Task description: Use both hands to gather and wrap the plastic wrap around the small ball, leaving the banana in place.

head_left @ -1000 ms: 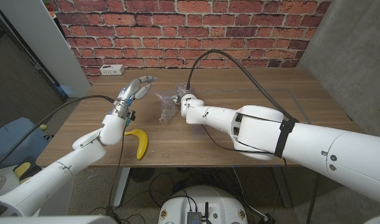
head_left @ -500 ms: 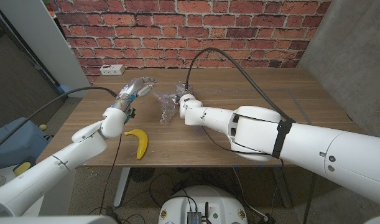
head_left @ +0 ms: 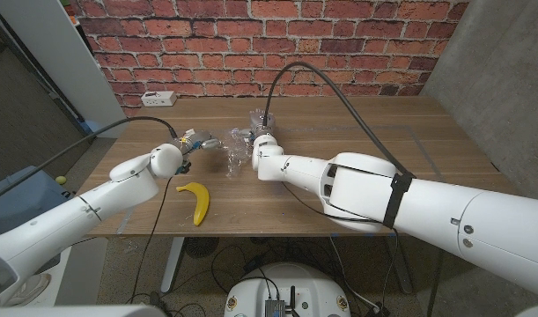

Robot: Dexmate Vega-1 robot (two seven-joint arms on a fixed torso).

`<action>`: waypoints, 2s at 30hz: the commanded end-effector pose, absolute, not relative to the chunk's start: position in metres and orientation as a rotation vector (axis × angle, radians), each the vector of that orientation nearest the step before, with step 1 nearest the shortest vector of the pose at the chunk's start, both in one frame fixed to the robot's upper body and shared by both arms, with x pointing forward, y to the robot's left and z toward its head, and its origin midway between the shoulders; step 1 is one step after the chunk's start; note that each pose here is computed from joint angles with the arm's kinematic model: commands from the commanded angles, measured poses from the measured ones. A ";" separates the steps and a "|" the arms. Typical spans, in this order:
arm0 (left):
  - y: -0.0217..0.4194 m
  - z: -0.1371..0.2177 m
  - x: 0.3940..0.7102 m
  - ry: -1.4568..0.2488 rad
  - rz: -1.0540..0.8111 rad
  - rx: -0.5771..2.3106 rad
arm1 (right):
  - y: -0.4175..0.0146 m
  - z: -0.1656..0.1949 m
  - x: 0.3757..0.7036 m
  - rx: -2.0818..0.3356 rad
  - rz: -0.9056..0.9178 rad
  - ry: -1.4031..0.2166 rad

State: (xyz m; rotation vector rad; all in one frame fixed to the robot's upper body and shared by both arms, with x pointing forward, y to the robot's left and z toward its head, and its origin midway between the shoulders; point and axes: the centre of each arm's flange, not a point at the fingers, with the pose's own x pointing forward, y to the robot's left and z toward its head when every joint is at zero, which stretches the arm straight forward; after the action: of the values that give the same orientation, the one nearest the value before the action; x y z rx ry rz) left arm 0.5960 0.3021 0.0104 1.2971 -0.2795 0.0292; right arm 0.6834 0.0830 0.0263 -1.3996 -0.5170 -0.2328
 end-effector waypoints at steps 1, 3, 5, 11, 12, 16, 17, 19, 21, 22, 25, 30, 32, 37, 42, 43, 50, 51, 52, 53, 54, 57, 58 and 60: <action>0.305 -0.006 0.605 -0.079 -0.065 1.347 | 0.076 0.030 0.673 -1.321 -0.250 -0.596; 0.305 -0.006 0.603 -0.082 -0.060 1.352 | 0.073 0.031 0.671 -1.295 -0.234 -0.622; 0.305 -0.006 0.602 -0.082 -0.059 1.352 | 0.069 0.032 0.670 -1.251 -0.214 -0.647; 0.304 -0.005 0.599 -0.086 -0.053 1.359 | 0.060 0.032 0.664 -1.148 -0.149 -0.731; 0.304 -0.005 0.599 -0.084 -0.052 1.360 | 0.059 0.031 0.662 -1.151 -0.133 -0.749; 0.304 -0.005 0.598 -0.089 -0.048 1.356 | 0.056 0.023 0.655 -1.181 -0.099 -0.793; 0.304 -0.005 0.597 -0.091 -0.046 1.357 | 0.056 0.021 0.653 -1.189 -0.095 -0.801; 0.303 -0.005 0.597 -0.091 -0.046 1.357 | 0.055 0.018 0.650 -1.221 -0.075 -0.800; 0.303 -0.004 0.597 -0.095 -0.046 1.357 | 0.054 0.014 0.648 -1.257 -0.046 -0.784; 0.303 -0.004 0.596 -0.096 -0.045 1.357 | 0.054 0.013 0.647 -1.279 -0.031 -0.768; 0.303 -0.003 0.596 -0.107 -0.044 1.358 | 0.055 0.011 0.650 -1.351 0.048 -0.693; 0.302 -0.002 0.596 -0.111 -0.048 1.357 | 0.058 0.007 0.661 -1.443 0.146 -0.578; 0.302 -0.002 0.596 -0.110 -0.051 1.357 | 0.058 0.004 0.664 -1.468 0.155 -0.555; 0.303 -0.002 0.597 -0.109 -0.050 1.354 | 0.058 -0.003 0.673 -1.512 0.187 -0.498; 0.304 -0.001 0.598 -0.112 -0.051 1.354 | 0.055 -0.009 0.683 -1.540 0.178 -0.448; 0.304 0.000 0.598 -0.114 -0.052 1.354 | 0.055 -0.010 0.684 -1.542 0.172 -0.440; 0.302 0.003 0.601 -0.123 -0.057 1.354 | 0.052 -0.011 0.690 -1.535 0.180 -0.402; 0.301 0.003 0.601 -0.125 -0.058 1.356 | 0.051 -0.011 0.691 -1.532 0.179 -0.399; 0.301 0.004 0.601 -0.128 -0.056 1.357 | 0.051 -0.011 0.691 -1.531 0.177 -0.400; 0.301 0.004 0.601 -0.132 -0.054 1.358 | 0.050 -0.011 0.691 -1.528 0.176 -0.400; 0.300 0.005 0.601 -0.138 -0.052 1.357 | 0.050 -0.011 0.691 -1.525 0.176 -0.402; 0.299 0.007 0.600 -0.179 -0.026 1.356 | 0.048 -0.008 0.691 -1.513 0.169 -0.409; 0.299 0.007 0.598 -0.210 0.001 1.355 | 0.047 -0.007 0.691 -1.510 0.164 -0.412; 0.298 0.006 0.593 -0.290 0.074 1.348 | 0.046 -0.005 0.691 -1.507 0.158 -0.422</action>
State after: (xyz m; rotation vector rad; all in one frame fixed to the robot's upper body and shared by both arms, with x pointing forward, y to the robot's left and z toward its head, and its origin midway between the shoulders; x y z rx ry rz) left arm 0.5997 0.3009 0.0030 1.3554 -0.1346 -0.0506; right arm 0.6867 0.0528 -0.0071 -1.5221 -0.4384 0.1660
